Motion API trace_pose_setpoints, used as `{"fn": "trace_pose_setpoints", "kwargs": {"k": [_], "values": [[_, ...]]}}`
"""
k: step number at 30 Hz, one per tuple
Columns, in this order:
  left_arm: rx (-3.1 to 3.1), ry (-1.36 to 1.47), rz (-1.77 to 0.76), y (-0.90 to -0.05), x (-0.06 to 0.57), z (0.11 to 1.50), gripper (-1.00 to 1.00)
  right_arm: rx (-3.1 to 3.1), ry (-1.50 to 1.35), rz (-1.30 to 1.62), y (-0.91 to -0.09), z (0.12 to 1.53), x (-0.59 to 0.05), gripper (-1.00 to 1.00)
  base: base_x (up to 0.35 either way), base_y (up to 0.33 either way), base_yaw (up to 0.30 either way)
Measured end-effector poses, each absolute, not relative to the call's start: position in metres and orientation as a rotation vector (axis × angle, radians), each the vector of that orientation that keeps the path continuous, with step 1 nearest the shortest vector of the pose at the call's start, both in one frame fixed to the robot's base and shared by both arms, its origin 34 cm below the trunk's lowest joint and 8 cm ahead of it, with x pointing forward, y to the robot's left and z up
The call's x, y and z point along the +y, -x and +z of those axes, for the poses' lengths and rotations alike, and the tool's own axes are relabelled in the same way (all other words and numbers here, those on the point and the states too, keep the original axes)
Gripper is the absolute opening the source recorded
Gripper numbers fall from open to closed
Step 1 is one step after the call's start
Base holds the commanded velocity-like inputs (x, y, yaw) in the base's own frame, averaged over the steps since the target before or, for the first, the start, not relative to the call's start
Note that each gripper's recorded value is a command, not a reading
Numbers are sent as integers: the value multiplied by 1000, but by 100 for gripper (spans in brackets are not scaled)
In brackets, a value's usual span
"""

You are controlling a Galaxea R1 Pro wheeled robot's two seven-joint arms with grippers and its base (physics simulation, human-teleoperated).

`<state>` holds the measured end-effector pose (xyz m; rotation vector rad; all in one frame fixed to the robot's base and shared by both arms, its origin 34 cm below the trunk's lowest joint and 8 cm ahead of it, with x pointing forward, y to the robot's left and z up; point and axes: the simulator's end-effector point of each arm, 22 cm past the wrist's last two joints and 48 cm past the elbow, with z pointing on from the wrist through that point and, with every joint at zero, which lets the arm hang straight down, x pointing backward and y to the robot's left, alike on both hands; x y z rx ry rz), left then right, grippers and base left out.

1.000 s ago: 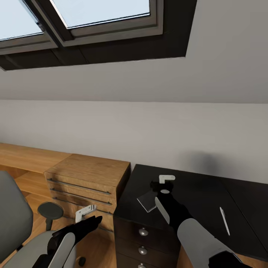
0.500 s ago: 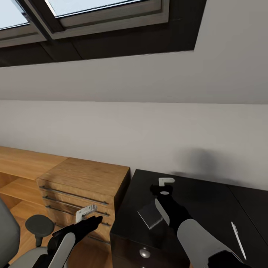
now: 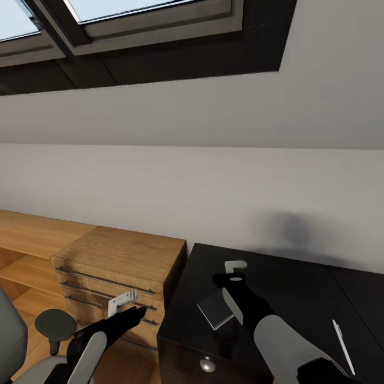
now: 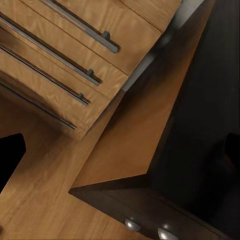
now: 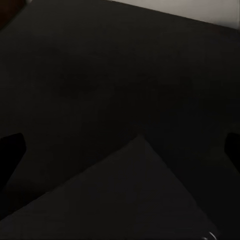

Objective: In the bedroom, organize the workspace by keeping the computer under the desk, ensuring the monitor is on the desk, placing the keyboard on the desk next to the monitor, placing the mouse on the desk next to the keyboard, moving the folder from the swivel chair onto the desk next to the mouse, stacking the notebook on top of the folder with the pen on top of the notebook, and positioning the swivel chair next to the desk.

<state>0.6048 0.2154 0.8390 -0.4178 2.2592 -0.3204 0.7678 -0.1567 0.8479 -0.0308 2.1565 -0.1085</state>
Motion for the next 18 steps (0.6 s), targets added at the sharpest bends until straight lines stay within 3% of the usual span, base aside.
{"fn": "trace_pose_setpoints", "kwargs": {"k": [18], "values": [[2169,395,-348,-613,213,863,100,2160,35,-105,-767,827,-158,100,0,0,0]]}}
